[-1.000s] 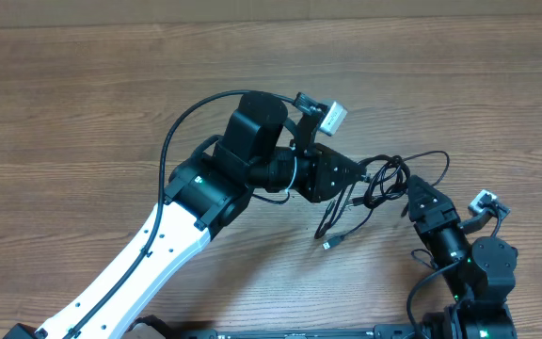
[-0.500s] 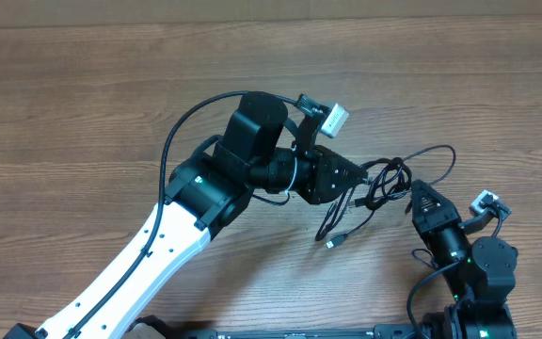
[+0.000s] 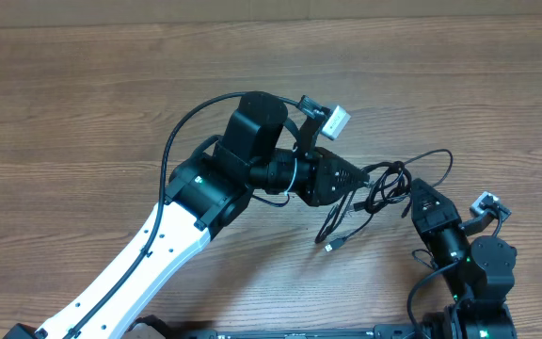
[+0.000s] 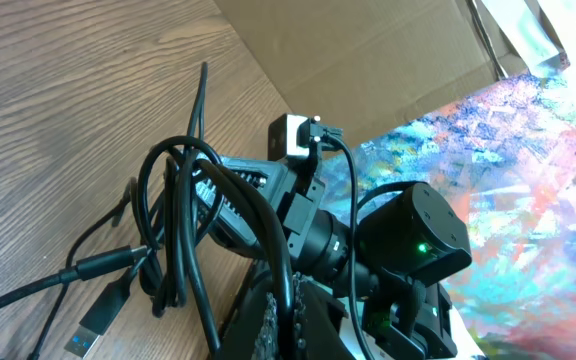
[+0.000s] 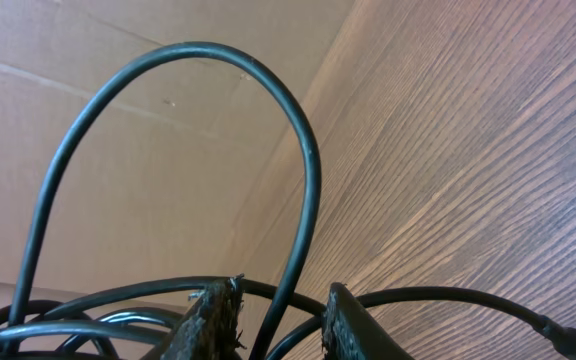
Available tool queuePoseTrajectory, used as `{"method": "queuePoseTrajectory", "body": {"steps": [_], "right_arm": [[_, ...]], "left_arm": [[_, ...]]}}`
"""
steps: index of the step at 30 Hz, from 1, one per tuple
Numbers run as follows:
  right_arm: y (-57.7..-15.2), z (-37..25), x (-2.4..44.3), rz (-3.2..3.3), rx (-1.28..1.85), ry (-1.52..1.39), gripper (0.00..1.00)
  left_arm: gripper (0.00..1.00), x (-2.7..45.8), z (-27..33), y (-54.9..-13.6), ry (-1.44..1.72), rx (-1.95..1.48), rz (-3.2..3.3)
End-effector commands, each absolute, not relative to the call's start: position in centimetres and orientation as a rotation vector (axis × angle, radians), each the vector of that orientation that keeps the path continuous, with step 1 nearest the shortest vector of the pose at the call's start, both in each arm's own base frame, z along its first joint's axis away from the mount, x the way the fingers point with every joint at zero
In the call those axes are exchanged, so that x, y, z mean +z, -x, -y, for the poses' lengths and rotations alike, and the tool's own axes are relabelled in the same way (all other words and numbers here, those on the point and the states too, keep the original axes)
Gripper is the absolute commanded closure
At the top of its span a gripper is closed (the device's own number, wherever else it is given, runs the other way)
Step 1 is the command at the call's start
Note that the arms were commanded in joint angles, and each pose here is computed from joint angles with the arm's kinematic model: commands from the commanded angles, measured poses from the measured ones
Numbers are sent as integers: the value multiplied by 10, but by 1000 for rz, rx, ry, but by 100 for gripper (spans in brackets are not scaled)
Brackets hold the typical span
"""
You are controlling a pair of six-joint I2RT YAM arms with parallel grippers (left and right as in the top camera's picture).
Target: Untangle cables
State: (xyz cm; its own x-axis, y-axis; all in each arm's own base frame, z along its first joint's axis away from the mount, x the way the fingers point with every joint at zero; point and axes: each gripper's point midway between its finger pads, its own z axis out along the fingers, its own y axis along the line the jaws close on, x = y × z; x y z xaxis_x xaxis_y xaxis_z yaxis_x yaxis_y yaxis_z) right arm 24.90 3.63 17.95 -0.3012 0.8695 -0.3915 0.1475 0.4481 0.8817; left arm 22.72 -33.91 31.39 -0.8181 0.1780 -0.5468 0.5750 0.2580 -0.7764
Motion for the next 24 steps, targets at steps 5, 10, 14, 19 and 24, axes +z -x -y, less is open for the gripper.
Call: {"method": "queuePoseTrajectory", "body": {"steps": [5,10,14,19,24], "right_arm": [[-249,-34,190,-1709,937,-868,96],[-249,-36,190,-1712,946,-862,96],[-249,-43,197,-1709,993,-818,96],[-247,-62,223,-1674,1112,-675,96],[-243,-74,242,-1638,1199,-581,96]], "left_arm": [[96,330,340,-219,-729,-1627,-2141],[96,326,338,-228,-716,-1556,-2131],[96,314,332,-248,-663,-1385,-2146],[96,283,309,-280,-511,-1073,-2245],[96,261,286,-292,-408,-878,-2332]]}}
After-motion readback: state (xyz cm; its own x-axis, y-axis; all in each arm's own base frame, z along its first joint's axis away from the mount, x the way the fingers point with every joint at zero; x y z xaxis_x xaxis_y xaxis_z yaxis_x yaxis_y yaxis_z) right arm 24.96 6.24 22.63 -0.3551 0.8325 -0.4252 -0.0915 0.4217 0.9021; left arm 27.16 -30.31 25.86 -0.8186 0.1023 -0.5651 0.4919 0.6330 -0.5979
